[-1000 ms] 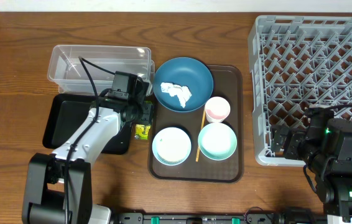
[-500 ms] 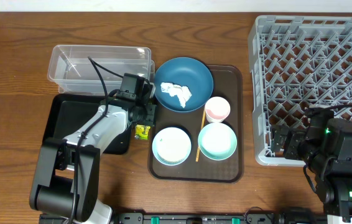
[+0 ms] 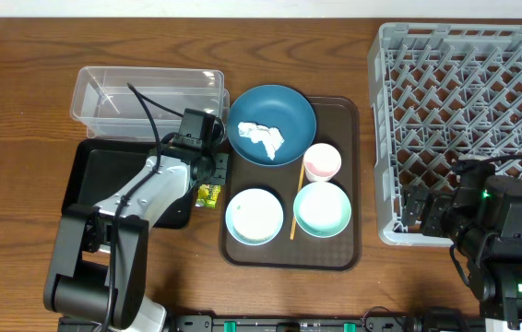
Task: Sort waste into correct bins and load items into the dishwasher rack
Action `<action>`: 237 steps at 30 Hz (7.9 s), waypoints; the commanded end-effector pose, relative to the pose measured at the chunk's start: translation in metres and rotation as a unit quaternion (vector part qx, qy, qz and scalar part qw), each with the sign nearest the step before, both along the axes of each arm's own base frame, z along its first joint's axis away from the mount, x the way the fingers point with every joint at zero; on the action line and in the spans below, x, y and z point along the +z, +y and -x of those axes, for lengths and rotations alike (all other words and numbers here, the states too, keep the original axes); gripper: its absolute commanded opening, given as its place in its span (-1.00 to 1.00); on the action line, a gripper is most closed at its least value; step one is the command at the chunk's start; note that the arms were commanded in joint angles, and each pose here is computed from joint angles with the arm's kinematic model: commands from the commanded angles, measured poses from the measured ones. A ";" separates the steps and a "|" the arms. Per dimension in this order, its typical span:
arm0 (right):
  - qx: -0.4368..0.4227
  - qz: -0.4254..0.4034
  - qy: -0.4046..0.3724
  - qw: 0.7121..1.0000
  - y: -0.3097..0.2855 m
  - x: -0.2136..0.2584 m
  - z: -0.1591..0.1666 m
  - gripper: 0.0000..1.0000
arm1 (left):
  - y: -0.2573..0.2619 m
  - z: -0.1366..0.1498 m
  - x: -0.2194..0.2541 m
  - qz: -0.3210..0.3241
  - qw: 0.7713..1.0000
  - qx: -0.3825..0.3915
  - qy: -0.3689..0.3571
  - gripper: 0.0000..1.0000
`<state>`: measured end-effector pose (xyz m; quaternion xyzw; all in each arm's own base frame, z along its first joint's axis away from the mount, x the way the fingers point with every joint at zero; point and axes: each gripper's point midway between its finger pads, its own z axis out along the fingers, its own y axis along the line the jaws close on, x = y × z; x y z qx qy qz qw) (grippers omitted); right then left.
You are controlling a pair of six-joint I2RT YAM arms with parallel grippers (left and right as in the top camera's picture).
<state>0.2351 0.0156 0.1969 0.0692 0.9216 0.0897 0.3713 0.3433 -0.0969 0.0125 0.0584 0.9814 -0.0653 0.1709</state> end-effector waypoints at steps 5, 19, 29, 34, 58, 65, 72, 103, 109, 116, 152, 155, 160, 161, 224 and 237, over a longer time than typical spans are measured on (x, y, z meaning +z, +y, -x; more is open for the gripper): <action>-0.002 0.007 -0.012 1.000 -0.003 0.009 -0.001 0.98 | 0.007 0.009 -0.008 -0.013 1.000 0.008 0.020 -0.15; -0.002 0.007 -0.009 1.000 -0.003 0.008 0.000 0.99 | 0.014 0.013 -0.016 -0.033 0.999 0.014 0.033 -0.06; -0.002 0.007 -0.009 1.000 -0.003 0.008 0.000 0.98 | 0.015 0.022 -0.028 -0.036 0.997 0.017 0.060 -0.37; -0.002 0.007 -0.007 1.000 -0.003 0.007 0.000 0.98 | 0.015 0.022 -0.027 -0.036 0.997 0.017 0.059 -0.87; -0.002 0.007 -0.008 1.000 -0.003 0.008 0.000 0.98 | 0.039 -0.063 0.192 -0.009 0.943 0.094 -0.320 -0.88; -0.002 0.007 -0.009 1.000 -0.003 0.008 0.000 0.98 | 0.055 -0.118 0.169 -0.007 0.925 0.124 -0.359 -0.86; -0.002 0.007 -0.009 1.000 -0.003 0.008 0.000 0.98 | 0.058 -0.141 0.149 -0.003 0.918 0.131 -0.375 -0.16; -0.002 0.006 0.005 1.000 -0.003 0.003 0.005 0.98 | 0.085 -0.006 0.038 -0.035 0.967 0.251 -0.032 -0.54; -0.002 0.007 0.004 1.000 -0.003 0.003 0.004 0.99 | 0.071 -0.002 0.020 -0.006 0.970 0.242 0.003 -0.56; -0.002 0.007 0.004 1.000 -0.003 0.003 0.004 0.98 | 0.043 -0.012 0.016 0.071 0.974 0.214 0.012 -0.54; -0.010 0.014 0.005 1.000 -0.007 0.003 0.004 0.99 | 0.079 -0.019 0.022 -0.020 0.969 0.242 -0.042 -0.63; -0.010 0.015 0.005 1.000 -0.007 0.003 0.004 0.99 | 0.078 -0.025 0.021 -0.016 0.969 0.243 -0.051 -0.63; -0.010 0.015 0.005 1.000 -0.007 0.003 0.004 0.99 | 0.077 -0.036 0.024 -0.008 0.967 0.244 -0.072 -0.63; -0.010 0.015 0.005 1.000 -0.007 0.003 0.004 0.99 | 0.077 -0.038 0.025 -0.007 0.967 0.244 -0.075 -0.63; -0.010 0.015 0.005 1.000 -0.007 0.003 0.004 0.99 | 0.068 -0.005 0.039 0.029 0.965 0.256 -0.055 -0.46; -0.011 0.013 -0.001 1.000 -0.007 0.005 0.002 0.98 | 0.001 -0.019 0.125 0.071 0.989 0.066 -0.114 -0.34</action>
